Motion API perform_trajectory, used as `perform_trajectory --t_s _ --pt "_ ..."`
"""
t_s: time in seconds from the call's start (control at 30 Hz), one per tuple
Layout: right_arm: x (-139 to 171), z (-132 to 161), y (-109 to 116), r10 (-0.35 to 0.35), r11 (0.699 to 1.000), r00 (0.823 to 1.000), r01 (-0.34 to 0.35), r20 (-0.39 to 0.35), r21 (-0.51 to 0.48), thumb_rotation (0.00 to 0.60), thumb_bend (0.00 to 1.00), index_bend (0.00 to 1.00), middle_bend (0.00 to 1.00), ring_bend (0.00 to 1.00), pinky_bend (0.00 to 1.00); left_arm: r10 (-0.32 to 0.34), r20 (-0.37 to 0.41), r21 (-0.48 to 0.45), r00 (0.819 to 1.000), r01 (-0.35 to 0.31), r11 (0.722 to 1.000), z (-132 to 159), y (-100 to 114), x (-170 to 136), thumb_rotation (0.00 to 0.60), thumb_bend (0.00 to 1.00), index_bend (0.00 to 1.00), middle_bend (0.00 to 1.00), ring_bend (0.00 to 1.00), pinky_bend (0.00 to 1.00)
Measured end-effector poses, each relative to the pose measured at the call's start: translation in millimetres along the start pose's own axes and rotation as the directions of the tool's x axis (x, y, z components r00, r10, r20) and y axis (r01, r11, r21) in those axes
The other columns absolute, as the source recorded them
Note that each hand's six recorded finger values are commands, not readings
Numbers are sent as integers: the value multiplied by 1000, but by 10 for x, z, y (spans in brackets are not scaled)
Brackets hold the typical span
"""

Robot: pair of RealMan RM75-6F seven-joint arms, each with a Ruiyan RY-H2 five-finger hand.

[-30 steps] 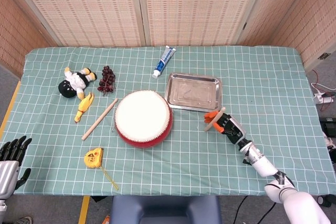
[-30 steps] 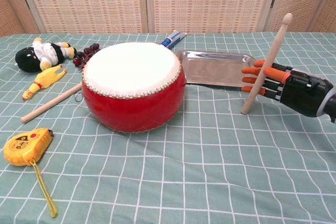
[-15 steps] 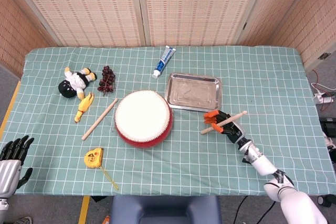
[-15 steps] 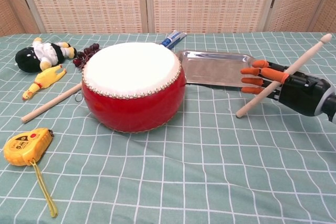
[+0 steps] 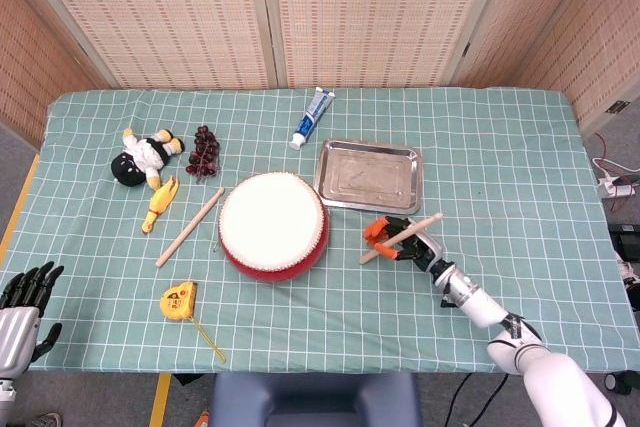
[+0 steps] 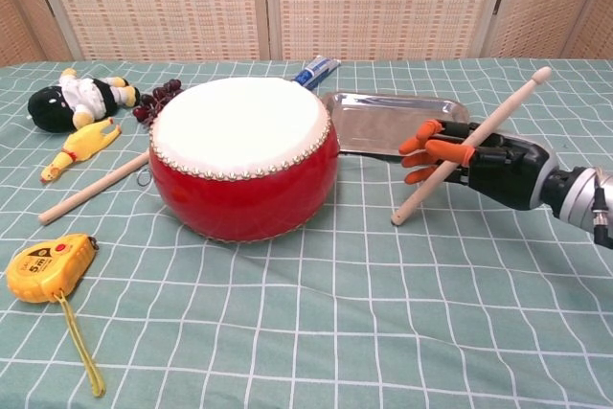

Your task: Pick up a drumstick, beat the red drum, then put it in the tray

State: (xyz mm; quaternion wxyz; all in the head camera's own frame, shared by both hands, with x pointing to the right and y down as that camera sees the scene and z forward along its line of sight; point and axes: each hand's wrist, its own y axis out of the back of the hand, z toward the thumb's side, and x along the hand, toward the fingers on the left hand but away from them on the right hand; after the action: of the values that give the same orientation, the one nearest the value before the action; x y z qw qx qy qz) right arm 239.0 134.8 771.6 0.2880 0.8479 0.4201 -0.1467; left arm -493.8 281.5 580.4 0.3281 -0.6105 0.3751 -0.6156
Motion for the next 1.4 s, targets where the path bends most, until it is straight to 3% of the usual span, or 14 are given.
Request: perform_trajectory --t_s 0.77,1.23,1.4 --pt "-506 90 -619 112 991 993 -114 31 73 600 308 641 519 464 475 -22 -23 -32 999 21 999 -120 -89 -42 600 316 35 12 0 17" --pt "-488 -91 -731 125 984 988 -135 94 115 600 308 662 539 484 496 -25 -23 -43 999 24 999 -140 -131 -49 600 315 34 12 0 18" --pt "-483 -147 -756 122 983 987 -134 104 125 600 308 717 607 570 560 -27 -24 -44 999 26 999 -148 -138 -54 600 316 35 12 0 18"
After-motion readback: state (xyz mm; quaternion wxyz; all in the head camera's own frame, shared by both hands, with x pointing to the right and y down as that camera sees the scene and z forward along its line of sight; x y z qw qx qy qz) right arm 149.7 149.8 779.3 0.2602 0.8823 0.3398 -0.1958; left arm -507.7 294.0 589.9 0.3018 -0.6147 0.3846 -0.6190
